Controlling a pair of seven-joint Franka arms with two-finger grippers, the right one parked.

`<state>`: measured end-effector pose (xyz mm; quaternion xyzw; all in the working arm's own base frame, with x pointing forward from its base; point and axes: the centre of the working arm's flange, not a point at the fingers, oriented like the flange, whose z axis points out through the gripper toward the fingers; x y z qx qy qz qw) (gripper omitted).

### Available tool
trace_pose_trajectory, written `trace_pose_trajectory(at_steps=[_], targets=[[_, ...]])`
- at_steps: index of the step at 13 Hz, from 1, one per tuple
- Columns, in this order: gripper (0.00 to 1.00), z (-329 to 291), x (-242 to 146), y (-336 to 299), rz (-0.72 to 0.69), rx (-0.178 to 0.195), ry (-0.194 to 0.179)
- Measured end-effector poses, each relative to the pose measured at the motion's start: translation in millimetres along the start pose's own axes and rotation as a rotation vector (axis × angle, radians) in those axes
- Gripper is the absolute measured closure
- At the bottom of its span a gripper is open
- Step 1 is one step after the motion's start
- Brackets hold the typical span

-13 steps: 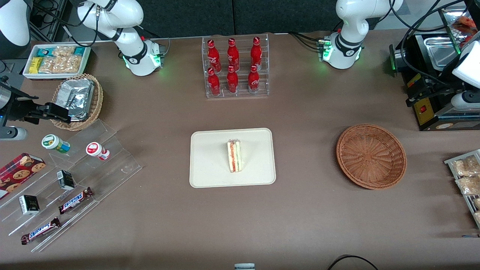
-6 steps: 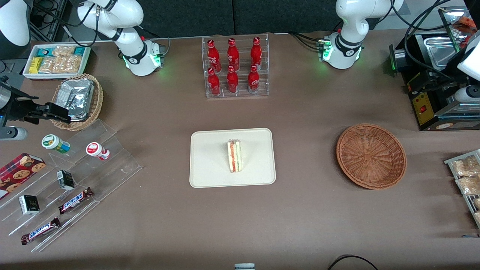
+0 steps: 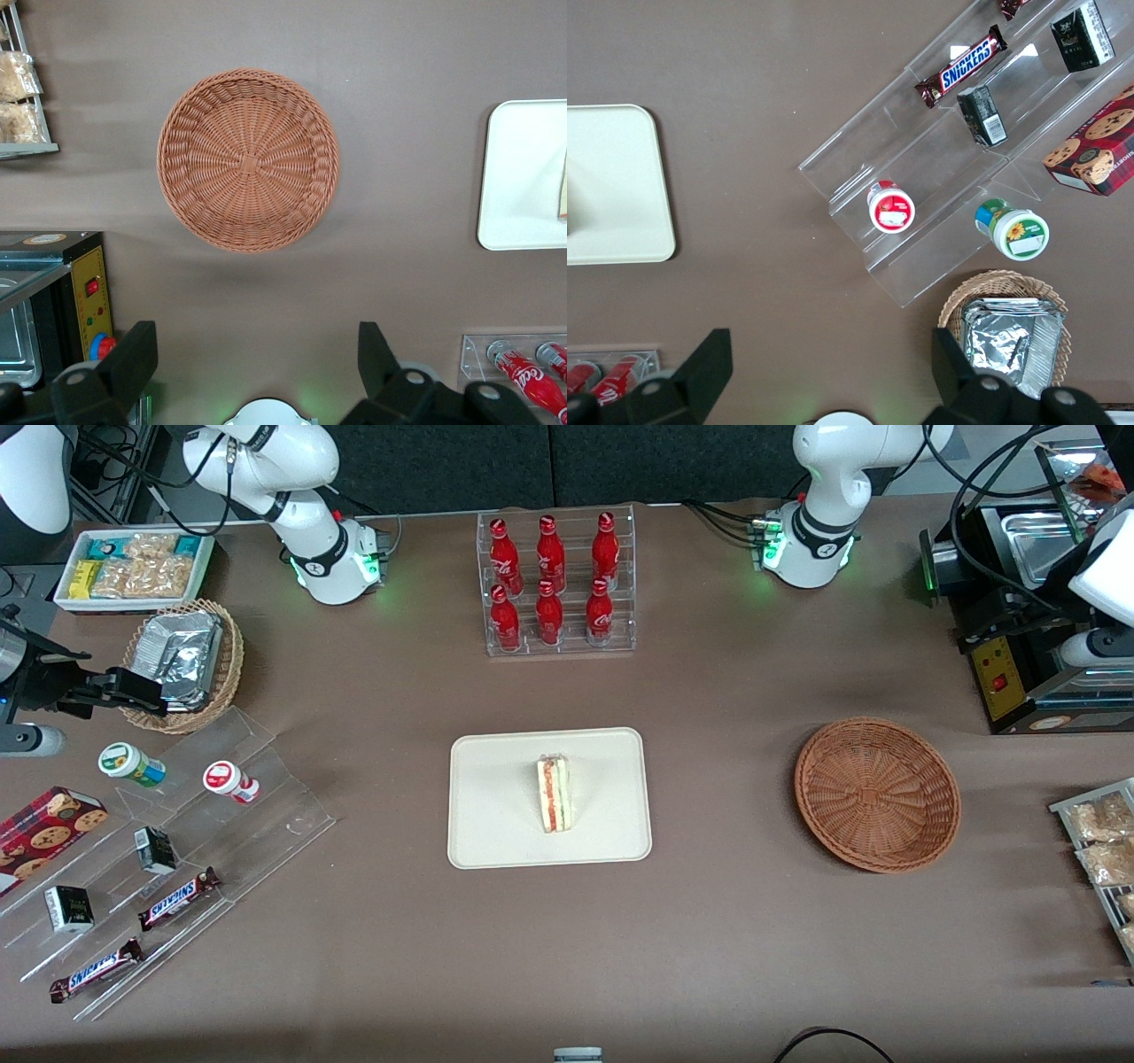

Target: Place sandwich from basket to tray

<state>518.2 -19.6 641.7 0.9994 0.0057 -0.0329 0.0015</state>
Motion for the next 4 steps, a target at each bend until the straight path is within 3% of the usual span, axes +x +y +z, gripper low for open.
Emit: trace_pose_trajectory(at_steps=[4], targets=[[0.00, 3.4, 2.3, 0.0, 0.001, 0.000, -0.007]])
